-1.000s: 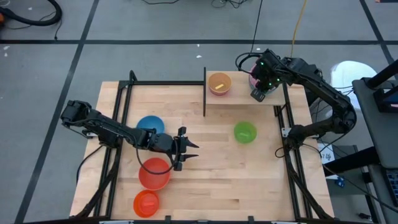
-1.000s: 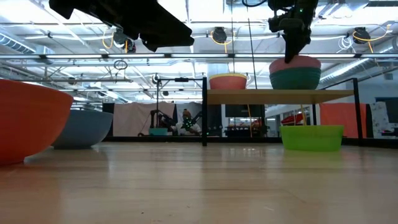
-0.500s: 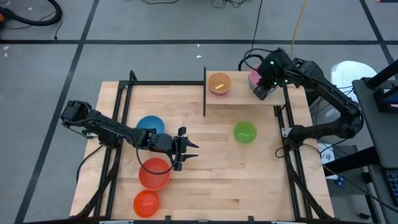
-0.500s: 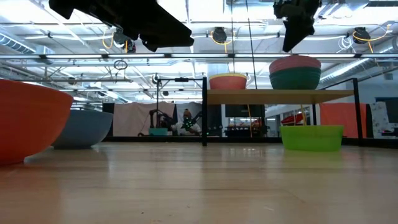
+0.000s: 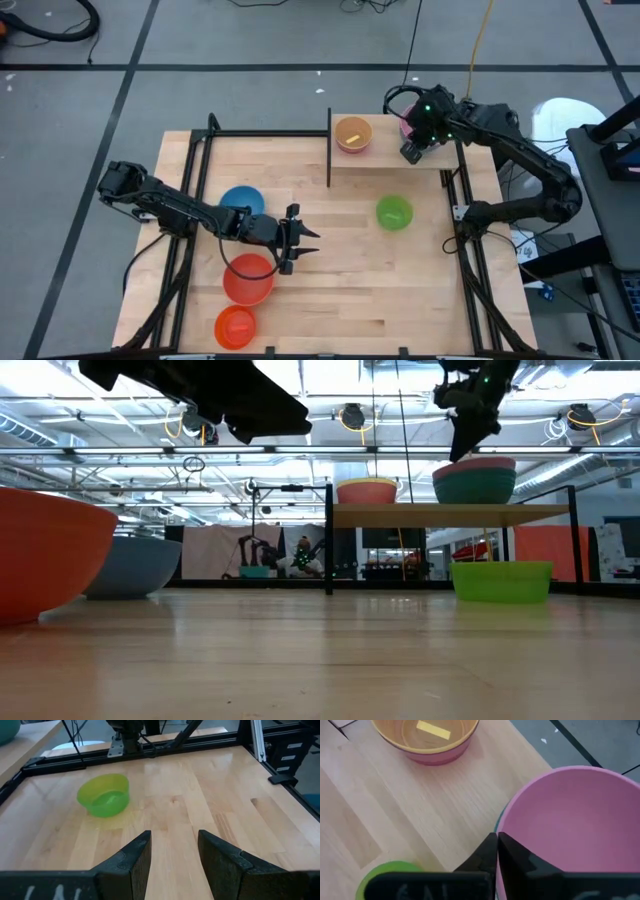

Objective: Place and stack bowls onto a shelf
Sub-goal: Stack the large pink bowl on top of the large green bowl on the shelf

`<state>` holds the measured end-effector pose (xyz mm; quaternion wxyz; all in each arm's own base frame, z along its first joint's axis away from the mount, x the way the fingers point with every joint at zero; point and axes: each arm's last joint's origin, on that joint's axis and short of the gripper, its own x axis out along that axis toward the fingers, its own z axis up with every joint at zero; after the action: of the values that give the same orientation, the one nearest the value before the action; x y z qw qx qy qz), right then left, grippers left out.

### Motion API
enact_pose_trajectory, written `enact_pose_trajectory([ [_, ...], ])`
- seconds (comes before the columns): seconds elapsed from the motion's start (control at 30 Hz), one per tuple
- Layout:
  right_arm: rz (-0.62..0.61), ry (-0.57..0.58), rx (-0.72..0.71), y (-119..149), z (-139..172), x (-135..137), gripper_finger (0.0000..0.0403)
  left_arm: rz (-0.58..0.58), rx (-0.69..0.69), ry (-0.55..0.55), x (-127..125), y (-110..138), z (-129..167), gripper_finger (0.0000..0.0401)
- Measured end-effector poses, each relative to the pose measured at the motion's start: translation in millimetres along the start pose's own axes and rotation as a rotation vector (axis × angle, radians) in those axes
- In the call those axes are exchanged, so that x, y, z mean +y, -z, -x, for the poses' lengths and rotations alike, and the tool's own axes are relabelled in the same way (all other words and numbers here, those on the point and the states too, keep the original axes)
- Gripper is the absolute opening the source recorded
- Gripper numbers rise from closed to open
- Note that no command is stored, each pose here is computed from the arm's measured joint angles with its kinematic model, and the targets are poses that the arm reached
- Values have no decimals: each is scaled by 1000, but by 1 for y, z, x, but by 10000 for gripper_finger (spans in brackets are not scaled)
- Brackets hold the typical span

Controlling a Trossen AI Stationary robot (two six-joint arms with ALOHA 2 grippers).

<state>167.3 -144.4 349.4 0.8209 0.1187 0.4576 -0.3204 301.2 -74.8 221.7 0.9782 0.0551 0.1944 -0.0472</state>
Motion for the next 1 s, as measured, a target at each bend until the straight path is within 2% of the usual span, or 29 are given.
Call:
enact_pose_trajectory([
  [0.13,1,1,-11,1,-4,0,1,1,11,0,0,1,0,168],
  [0.37,2,14,-120,2,14,-1,1,2,11,0,0,1,0,168],
  [0.57,-22,184,-87,16,30,-7,0,4,11,0,0,1,0,168],
  [0.73,-71,237,-14,30,38,-8,0,4,11,0,0,1,0,168],
  [0.87,-104,233,-33,38,44,-8,0,5,10,0,0,1,0,168],
  [1.0,-157,210,-131,53,46,-6,0,5,10,0,0,1,0,168],
])
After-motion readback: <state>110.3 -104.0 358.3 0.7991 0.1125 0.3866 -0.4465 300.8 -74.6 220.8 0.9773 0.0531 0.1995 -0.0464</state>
